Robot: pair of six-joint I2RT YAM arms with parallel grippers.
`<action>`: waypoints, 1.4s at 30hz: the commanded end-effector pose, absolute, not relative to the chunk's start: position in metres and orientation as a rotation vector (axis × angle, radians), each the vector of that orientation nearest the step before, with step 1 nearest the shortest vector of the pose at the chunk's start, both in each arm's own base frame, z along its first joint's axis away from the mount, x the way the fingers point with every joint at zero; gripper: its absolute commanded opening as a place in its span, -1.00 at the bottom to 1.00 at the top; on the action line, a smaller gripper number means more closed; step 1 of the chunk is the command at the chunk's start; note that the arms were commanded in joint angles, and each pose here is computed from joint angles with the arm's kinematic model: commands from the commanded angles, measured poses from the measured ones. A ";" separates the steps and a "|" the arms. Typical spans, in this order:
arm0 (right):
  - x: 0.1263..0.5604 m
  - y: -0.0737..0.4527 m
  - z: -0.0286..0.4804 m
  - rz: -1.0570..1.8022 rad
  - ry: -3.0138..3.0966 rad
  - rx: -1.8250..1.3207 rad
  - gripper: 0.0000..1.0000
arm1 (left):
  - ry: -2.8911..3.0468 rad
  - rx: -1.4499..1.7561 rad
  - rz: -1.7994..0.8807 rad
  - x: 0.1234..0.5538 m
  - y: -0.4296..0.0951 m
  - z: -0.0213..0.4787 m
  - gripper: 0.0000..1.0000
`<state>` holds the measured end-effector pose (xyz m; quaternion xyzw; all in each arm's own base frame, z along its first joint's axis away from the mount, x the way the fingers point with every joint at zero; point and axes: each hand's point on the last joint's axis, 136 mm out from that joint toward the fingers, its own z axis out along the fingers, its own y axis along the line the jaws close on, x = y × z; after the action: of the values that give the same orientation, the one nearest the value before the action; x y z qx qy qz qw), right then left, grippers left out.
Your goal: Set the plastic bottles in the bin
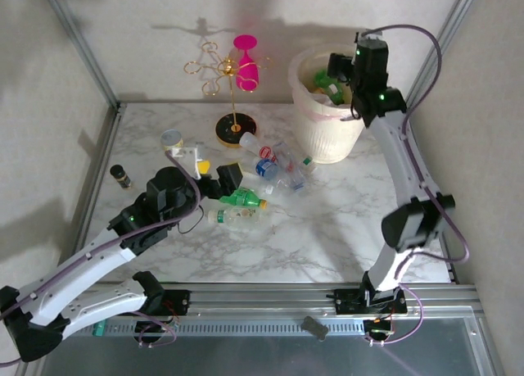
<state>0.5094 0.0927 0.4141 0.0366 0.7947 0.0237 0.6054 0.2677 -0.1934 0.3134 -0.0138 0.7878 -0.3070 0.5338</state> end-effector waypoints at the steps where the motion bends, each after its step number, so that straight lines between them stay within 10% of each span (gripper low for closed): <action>1: 0.475 0.120 0.430 0.216 1.756 0.042 0.72 | 1.905 -0.161 -0.747 0.262 -0.172 0.292 0.99; 14: 0.375 0.223 0.303 0.354 1.994 -0.285 0.44 | 2.009 -0.401 -0.874 0.258 -0.127 0.221 0.98; 31: 0.444 0.180 0.150 -0.139 2.253 -0.211 -0.07 | 2.030 -0.308 -0.803 0.265 -0.129 0.228 0.95; 42: 0.473 0.184 0.104 -0.159 2.344 -0.292 0.01 | 2.023 -0.263 -0.784 0.269 -0.131 0.236 0.99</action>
<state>0.4626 0.1839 0.1078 -0.1067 0.9170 -0.0634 0.3791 0.2658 -0.1305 0.2180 -0.1221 0.8305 -0.3169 0.4415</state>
